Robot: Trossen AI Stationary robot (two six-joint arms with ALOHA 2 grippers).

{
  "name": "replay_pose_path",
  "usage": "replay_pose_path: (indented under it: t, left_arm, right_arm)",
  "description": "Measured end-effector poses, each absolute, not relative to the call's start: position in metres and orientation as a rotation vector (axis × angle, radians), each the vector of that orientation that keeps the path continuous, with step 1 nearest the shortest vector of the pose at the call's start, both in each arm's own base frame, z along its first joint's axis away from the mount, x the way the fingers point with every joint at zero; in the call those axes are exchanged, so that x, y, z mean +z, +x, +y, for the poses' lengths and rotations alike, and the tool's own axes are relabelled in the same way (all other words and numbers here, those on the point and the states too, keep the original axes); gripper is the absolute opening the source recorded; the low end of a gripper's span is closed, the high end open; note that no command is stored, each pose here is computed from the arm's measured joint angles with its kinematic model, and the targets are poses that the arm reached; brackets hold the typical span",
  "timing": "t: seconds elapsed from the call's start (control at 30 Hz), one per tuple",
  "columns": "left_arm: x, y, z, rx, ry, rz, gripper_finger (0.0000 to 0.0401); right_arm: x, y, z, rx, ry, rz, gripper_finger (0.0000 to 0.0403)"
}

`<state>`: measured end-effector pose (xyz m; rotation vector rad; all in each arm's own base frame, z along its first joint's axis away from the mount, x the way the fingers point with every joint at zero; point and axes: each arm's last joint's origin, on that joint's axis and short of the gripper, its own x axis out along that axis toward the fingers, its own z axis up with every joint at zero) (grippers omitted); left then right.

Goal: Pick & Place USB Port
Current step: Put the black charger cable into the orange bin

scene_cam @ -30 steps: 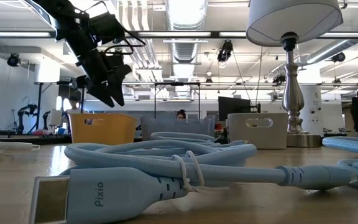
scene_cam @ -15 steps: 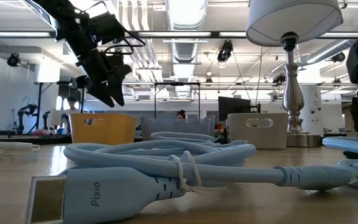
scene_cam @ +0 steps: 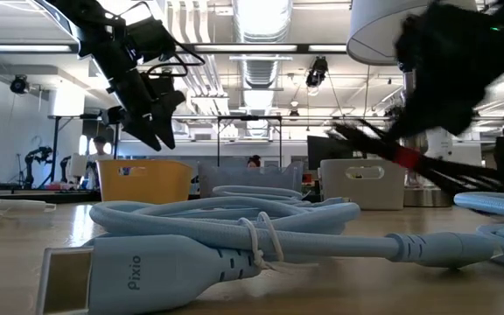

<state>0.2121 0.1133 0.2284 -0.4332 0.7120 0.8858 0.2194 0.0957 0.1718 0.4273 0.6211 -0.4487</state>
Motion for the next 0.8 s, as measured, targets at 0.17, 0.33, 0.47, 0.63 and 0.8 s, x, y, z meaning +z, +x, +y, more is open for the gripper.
replay_pose_path:
  t: [0.17,0.33,0.47,0.63,0.8]
  left_arm:
    - [0.229,0.213,0.113,0.885,-0.433,0.705,0.0211]
    - [0.229,0.213,0.113,0.858,-0.424,0.713,0.0211]
    - [0.232,0.221,0.107,0.655,-0.406,0.698,0.0210]
    - [0.249,0.245,0.091,0.342,-0.320,0.479,0.0202]
    - [0.263,0.265,0.071,0.128,-0.260,0.203,0.0192]
  right_arm:
    - [0.203,0.255,0.065,-0.478,0.358,0.457,0.0009]
    - [0.227,0.274,0.027,-0.560,0.271,0.374,0.0009]
    - [0.236,0.280,0.002,-0.594,0.268,0.342,0.0008]
    - [0.238,0.286,-0.014,-0.461,0.300,0.320,0.0008]
    - [0.235,0.293,-0.015,-0.429,0.289,0.289,0.0008]
